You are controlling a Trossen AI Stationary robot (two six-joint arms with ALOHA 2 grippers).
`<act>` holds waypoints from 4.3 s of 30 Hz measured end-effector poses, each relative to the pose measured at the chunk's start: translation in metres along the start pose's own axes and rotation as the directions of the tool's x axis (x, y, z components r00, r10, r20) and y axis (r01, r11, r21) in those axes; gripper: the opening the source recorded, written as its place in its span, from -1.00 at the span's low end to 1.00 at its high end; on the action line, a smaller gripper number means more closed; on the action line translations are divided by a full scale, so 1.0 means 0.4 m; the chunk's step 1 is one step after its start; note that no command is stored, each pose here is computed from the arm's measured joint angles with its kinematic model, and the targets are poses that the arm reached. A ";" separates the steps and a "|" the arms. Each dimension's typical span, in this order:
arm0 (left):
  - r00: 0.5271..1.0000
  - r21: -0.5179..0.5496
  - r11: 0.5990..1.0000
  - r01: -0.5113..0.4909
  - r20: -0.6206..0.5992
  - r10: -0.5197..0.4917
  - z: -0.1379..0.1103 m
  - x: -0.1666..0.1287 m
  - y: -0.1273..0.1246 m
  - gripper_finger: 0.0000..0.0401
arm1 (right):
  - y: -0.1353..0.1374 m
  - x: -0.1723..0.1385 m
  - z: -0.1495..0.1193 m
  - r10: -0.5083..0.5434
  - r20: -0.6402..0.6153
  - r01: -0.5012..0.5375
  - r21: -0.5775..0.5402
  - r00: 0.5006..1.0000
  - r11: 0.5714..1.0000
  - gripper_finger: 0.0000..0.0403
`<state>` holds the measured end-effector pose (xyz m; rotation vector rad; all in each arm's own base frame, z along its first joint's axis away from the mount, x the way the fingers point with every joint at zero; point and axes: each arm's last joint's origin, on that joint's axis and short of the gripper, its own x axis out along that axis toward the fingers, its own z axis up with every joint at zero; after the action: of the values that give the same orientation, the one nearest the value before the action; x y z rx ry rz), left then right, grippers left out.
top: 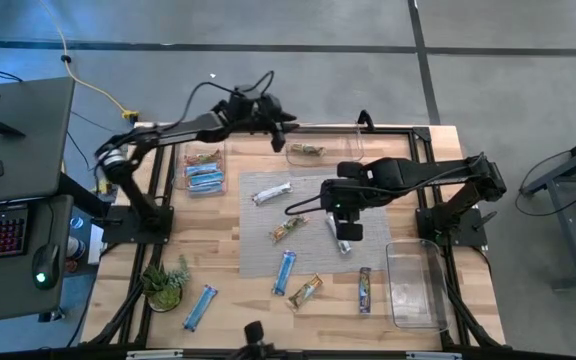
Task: Pick and place Granola Bars by type
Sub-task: Put the yellow granola bar into the top right transparent bin
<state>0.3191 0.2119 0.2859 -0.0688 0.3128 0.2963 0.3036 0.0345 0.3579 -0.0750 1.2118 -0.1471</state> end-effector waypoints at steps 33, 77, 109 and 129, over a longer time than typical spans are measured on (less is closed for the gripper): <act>0.896 0.022 1.000 -0.007 -0.443 0.016 -0.351 -0.114 -0.293 -0.37 | 0.033 -0.003 0.004 -0.104 0.049 0.099 0.092 0.993 0.991 -0.53; 0.875 -0.038 0.999 0.005 -0.484 -0.023 -0.306 -0.001 -0.302 -0.45 | 0.033 -0.004 0.004 -0.095 0.051 0.092 0.058 0.994 0.994 -0.53; 0.915 0.206 0.978 0.041 -0.401 0.046 -0.162 0.213 -0.088 -0.45 | 0.077 -0.014 -0.006 -0.077 0.060 0.074 0.045 0.995 0.996 -0.53; 0.891 0.272 0.958 0.087 -0.452 0.047 -0.100 0.206 -0.086 -0.28 | 0.092 -0.017 -0.010 -0.069 0.064 0.067 0.028 0.996 0.997 -0.53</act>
<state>0.3925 0.1972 0.2227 0.1477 0.8212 0.2082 0.3003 0.0718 0.3579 -0.0979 1.1425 -0.2180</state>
